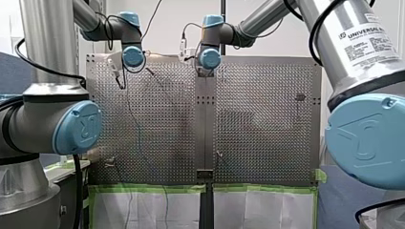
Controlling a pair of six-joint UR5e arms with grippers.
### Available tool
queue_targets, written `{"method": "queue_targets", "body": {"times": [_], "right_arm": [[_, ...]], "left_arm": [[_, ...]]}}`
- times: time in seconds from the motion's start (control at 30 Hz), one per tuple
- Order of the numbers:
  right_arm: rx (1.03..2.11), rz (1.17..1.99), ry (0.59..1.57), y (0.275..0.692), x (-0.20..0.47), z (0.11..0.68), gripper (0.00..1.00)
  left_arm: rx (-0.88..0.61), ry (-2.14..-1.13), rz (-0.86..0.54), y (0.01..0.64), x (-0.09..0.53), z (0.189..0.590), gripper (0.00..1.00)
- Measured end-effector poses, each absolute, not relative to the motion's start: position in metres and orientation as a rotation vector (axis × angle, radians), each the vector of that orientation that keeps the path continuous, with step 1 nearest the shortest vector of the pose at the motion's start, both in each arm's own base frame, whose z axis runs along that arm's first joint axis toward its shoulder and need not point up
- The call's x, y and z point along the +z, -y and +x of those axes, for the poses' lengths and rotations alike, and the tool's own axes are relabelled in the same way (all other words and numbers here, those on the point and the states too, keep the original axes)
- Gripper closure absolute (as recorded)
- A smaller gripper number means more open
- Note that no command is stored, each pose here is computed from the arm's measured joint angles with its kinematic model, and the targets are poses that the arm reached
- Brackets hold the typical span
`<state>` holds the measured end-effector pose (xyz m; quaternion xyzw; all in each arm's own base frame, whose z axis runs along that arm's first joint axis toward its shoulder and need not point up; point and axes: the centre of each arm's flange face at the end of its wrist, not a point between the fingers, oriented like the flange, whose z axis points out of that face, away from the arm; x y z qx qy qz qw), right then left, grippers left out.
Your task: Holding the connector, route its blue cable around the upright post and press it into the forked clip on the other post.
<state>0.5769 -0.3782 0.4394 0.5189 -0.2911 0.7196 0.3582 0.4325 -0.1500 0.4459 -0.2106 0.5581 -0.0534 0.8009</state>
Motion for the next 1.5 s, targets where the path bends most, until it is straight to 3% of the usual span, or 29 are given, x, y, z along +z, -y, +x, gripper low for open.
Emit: {"method": "queue_targets", "body": {"times": [0.43, 0.77, 1.07, 1.5], "right_arm": [[1.878, 1.307, 0.722, 0.407, 0.454, 0.566, 1.00], [1.859, 1.338, 0.715, 0.420, 0.446, 0.572, 1.00], [1.833, 1.395, 0.711, 0.426, 0.425, 0.578, 1.00], [1.819, 1.408, 0.716, 0.438, 0.408, 0.579, 1.00]], "left_arm": [[-0.154, -1.173, -0.441, 0.139, 0.471, 0.473, 0.98], [-0.172, -1.168, -0.430, 0.128, 0.480, 0.505, 0.98], [-0.200, -1.173, -0.449, 0.099, 0.472, 0.522, 0.98], [-0.225, -1.245, -0.415, 0.080, 0.436, 0.550, 0.98]]}}
